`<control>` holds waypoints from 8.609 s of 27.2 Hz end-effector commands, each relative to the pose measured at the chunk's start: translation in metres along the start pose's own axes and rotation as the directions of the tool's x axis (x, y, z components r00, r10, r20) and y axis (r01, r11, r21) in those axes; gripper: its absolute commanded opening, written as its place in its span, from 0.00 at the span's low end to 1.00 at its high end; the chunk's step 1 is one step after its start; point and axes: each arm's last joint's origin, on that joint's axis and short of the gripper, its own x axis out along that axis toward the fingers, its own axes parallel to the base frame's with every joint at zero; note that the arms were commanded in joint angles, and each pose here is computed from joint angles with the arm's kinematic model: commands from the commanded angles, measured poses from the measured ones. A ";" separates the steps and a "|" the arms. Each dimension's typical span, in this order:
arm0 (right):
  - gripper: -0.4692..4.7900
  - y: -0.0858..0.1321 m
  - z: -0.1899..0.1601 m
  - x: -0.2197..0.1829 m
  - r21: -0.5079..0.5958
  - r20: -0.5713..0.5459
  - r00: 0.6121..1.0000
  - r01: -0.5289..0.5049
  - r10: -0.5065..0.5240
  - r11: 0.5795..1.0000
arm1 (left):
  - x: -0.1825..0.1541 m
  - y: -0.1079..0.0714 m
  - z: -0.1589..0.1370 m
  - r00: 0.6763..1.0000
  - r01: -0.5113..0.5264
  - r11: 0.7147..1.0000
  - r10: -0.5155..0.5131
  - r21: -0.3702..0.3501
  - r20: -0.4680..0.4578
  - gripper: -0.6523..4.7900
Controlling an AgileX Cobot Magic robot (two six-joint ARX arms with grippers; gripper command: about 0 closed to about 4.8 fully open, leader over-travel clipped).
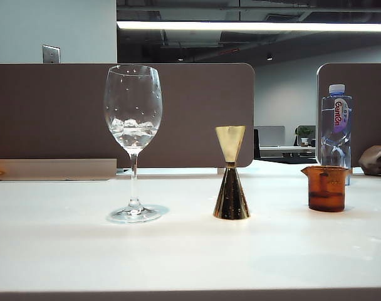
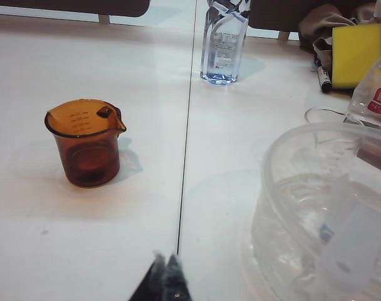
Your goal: Pick up the small amber measuring cup and pour the water in it into the jigger, then pick up the jigger and pour the water in it into the wine glass.
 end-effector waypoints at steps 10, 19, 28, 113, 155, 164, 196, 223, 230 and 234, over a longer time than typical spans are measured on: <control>0.08 0.000 -0.002 0.001 0.001 -0.005 1.000 0.000 0.000 1.000 | 0.000 0.000 0.000 1.000 -0.004 1.000 0.004 -0.002 -0.008 0.12; 0.08 0.000 -0.002 0.001 0.001 -0.005 1.000 0.000 0.000 1.000 | 0.000 0.000 -0.001 1.000 -0.003 1.000 0.003 0.001 -0.011 0.12; 0.08 0.000 -0.002 0.001 0.001 -0.004 1.000 0.000 0.000 1.000 | -0.026 -0.021 0.120 0.922 0.290 0.957 -0.273 -0.023 0.275 0.12; 0.08 0.000 -0.002 0.001 0.001 -0.005 1.000 0.000 0.000 1.000 | -0.257 0.041 0.253 0.539 0.841 0.534 -0.840 0.081 -0.061 0.12; 0.08 -0.005 0.133 -0.074 0.088 -0.058 0.971 -0.226 0.231 0.970 | -0.257 0.041 0.253 0.542 0.840 0.537 -0.838 0.082 -0.061 0.12; 0.08 -0.006 0.165 -0.053 0.009 -0.421 0.868 -0.287 0.264 0.958 | -0.257 0.041 0.253 0.542 0.840 0.537 -0.838 0.082 -0.061 0.12; 0.23 0.017 0.112 0.055 0.283 -0.265 0.886 -0.306 0.381 0.909 | -0.257 0.041 0.253 0.542 0.840 0.537 -0.838 0.082 -0.061 0.12; 0.54 0.063 0.010 0.110 0.197 -0.206 0.957 -0.162 0.202 0.967 | -0.257 0.041 0.253 0.542 0.840 0.537 -0.838 0.082 -0.061 0.12; 0.58 0.066 0.006 0.121 0.193 -0.131 0.976 -0.148 0.175 0.970 | -0.257 0.041 0.253 0.542 0.840 0.537 -0.838 0.082 -0.061 0.12; 0.65 0.067 0.000 0.125 0.189 -0.132 0.980 -0.125 0.151 0.974 | -0.257 0.041 0.253 0.542 0.840 0.537 -0.838 0.082 -0.061 0.12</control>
